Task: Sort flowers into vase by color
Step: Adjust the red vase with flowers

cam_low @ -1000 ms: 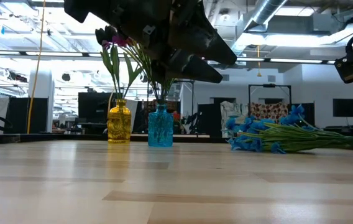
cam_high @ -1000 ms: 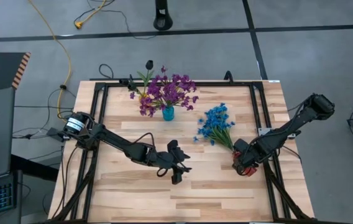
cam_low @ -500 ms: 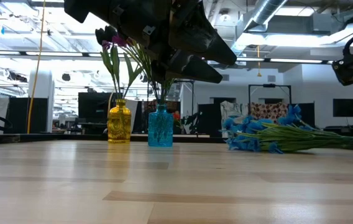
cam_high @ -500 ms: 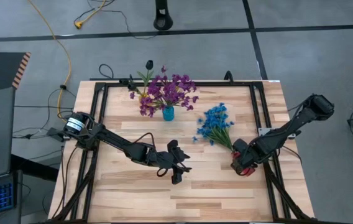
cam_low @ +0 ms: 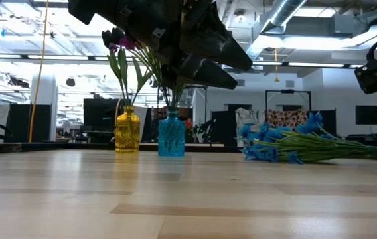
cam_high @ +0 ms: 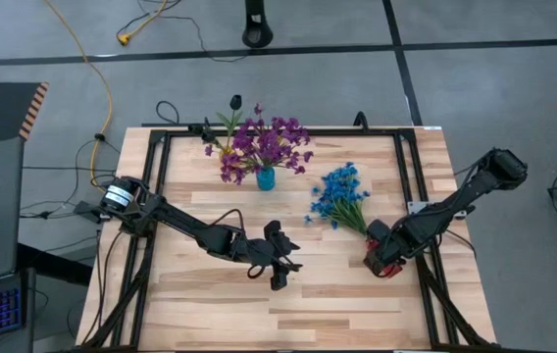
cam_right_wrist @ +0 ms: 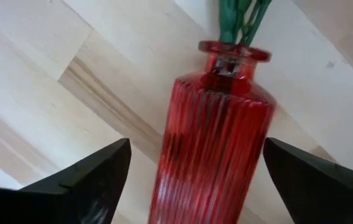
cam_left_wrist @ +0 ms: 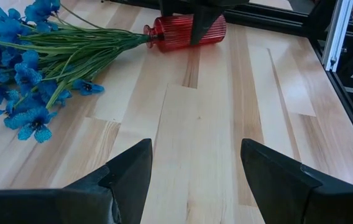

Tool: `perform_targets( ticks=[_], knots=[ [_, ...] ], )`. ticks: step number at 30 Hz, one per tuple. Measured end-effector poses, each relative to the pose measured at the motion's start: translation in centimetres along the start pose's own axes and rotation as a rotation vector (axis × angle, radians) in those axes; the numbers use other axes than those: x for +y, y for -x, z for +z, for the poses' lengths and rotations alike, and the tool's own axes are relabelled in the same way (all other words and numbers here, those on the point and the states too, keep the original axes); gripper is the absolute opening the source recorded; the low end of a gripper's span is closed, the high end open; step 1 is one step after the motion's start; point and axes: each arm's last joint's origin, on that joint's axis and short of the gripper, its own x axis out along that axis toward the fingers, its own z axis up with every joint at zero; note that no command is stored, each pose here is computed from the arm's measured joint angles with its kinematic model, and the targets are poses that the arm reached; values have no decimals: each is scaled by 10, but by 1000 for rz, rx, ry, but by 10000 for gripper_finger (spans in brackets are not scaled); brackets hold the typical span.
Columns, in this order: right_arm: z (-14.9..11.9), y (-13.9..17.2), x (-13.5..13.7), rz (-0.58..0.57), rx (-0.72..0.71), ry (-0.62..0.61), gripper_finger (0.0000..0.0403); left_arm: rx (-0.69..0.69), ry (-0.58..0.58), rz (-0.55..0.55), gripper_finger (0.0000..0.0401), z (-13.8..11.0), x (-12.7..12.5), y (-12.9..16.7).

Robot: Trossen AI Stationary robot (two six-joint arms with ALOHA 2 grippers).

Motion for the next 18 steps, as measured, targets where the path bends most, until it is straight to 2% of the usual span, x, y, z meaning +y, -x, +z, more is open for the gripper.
perform_targets(
  ticks=[10,18],
  knots=[
    [1,-1,0,-11,-40,1,351,0,0,0,233,0,0,0],
    [0,-19,5,-112,10,10,300,0,-1,0,233,0,0,0]
  ],
)
